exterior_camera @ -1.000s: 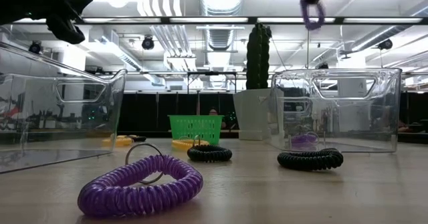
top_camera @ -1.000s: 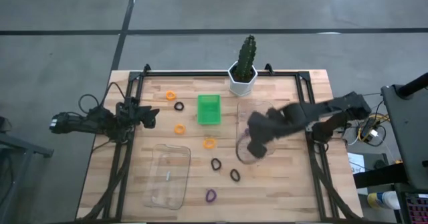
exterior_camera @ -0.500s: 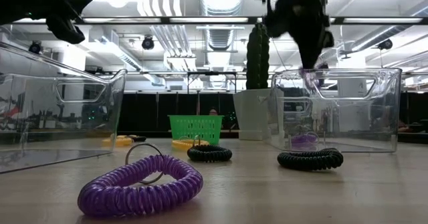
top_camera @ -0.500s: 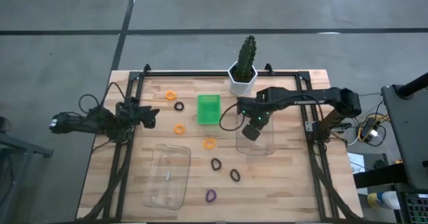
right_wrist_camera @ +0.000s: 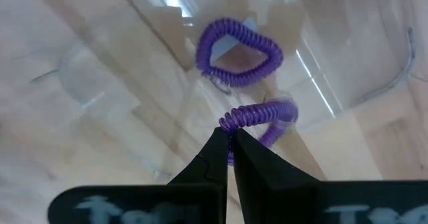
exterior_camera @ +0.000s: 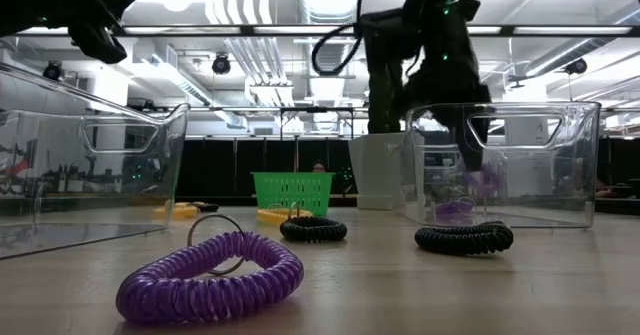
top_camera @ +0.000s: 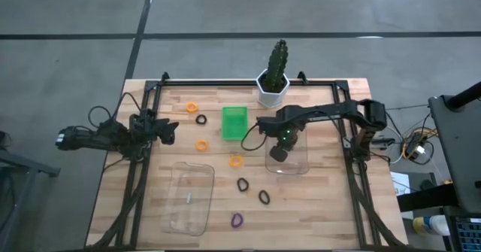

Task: Sort spring keychains
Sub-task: Put the purple spring keychain into the top transparent bin, then put the black spring keychain into the green bin

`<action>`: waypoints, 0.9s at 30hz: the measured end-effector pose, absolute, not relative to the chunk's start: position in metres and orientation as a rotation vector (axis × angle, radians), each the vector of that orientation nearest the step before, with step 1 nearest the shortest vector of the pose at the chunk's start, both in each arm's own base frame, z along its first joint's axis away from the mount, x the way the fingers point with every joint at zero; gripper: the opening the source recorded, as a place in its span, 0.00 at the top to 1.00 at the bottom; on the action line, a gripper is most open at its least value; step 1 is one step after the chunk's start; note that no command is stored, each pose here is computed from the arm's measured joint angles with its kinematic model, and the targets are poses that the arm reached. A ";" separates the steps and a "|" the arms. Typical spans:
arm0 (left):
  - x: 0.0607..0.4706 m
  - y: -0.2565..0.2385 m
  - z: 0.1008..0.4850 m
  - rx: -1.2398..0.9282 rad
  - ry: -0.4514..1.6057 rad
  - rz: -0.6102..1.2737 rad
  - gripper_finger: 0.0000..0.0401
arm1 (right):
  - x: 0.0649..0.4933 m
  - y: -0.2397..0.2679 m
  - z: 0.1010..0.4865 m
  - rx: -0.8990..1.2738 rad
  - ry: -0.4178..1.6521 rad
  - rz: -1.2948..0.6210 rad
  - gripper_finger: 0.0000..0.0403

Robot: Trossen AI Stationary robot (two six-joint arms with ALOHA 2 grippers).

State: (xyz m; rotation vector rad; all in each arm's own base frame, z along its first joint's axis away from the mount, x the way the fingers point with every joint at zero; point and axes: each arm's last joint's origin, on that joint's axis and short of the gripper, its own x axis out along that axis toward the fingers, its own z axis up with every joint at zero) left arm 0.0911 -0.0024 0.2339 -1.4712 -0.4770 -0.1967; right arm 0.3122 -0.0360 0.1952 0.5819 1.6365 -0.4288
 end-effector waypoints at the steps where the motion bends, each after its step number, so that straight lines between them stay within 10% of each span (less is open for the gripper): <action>1: 0.091 -0.002 0.234 -1.472 -0.477 -0.197 0.51 | 0.314 -0.036 0.193 0.577 1.643 -0.431 0.98; 15: 0.091 -0.002 0.234 -1.477 -0.477 -0.198 0.51 | 0.327 -0.036 0.206 0.549 1.629 -0.393 0.68; 27: 0.091 -0.002 0.233 -1.438 -0.474 -0.184 0.51 | 0.348 0.015 0.281 0.474 1.369 -0.276 0.69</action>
